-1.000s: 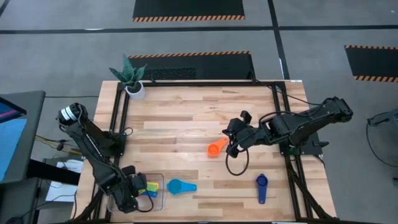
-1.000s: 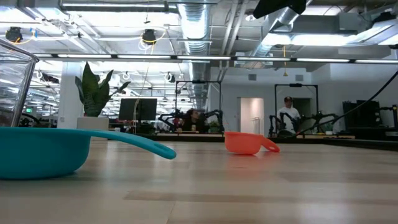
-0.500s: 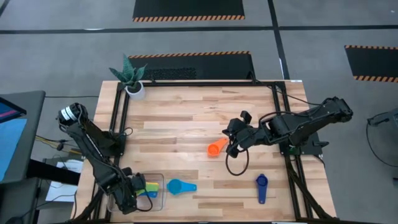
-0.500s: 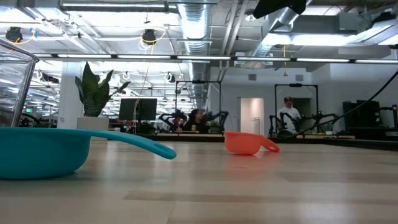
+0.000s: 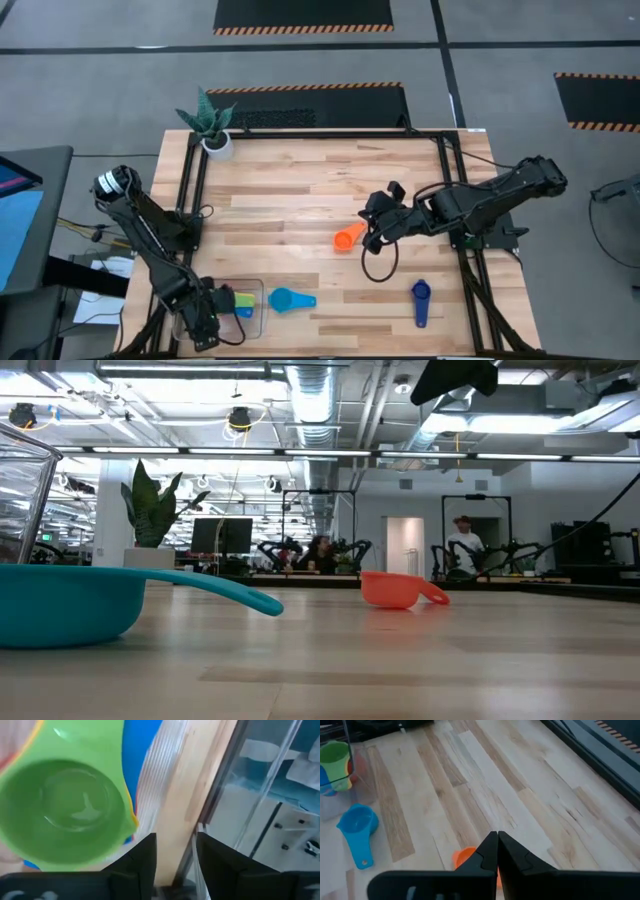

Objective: Nest measuring cups in basket
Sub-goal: Adjust the measuring cups in the transparent bin

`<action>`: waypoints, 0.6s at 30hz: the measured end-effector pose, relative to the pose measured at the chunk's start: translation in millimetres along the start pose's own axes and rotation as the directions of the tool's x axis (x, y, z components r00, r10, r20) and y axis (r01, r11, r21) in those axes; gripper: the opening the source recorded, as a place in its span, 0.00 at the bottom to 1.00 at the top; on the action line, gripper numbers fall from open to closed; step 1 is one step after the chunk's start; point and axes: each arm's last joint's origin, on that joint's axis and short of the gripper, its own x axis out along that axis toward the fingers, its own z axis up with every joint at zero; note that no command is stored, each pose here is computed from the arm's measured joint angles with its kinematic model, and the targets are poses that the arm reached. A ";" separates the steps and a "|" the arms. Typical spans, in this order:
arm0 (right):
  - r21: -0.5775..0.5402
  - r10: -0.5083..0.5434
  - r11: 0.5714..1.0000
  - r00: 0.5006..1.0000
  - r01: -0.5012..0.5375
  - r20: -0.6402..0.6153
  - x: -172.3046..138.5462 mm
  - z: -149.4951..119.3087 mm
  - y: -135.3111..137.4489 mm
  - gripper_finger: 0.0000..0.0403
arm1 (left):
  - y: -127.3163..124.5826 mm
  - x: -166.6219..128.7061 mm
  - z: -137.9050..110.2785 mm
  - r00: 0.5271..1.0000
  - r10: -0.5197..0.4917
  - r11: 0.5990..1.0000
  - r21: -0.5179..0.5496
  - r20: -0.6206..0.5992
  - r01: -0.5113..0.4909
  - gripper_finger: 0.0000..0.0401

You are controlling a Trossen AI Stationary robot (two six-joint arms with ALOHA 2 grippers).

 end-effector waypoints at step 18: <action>-0.037 -0.005 0.999 1.000 0.004 -0.007 0.0 -0.7 -0.5 0.07 | -1.2 9.8 23.3 0.998 -0.017 0.980 0.197 0.057 0.005 0.00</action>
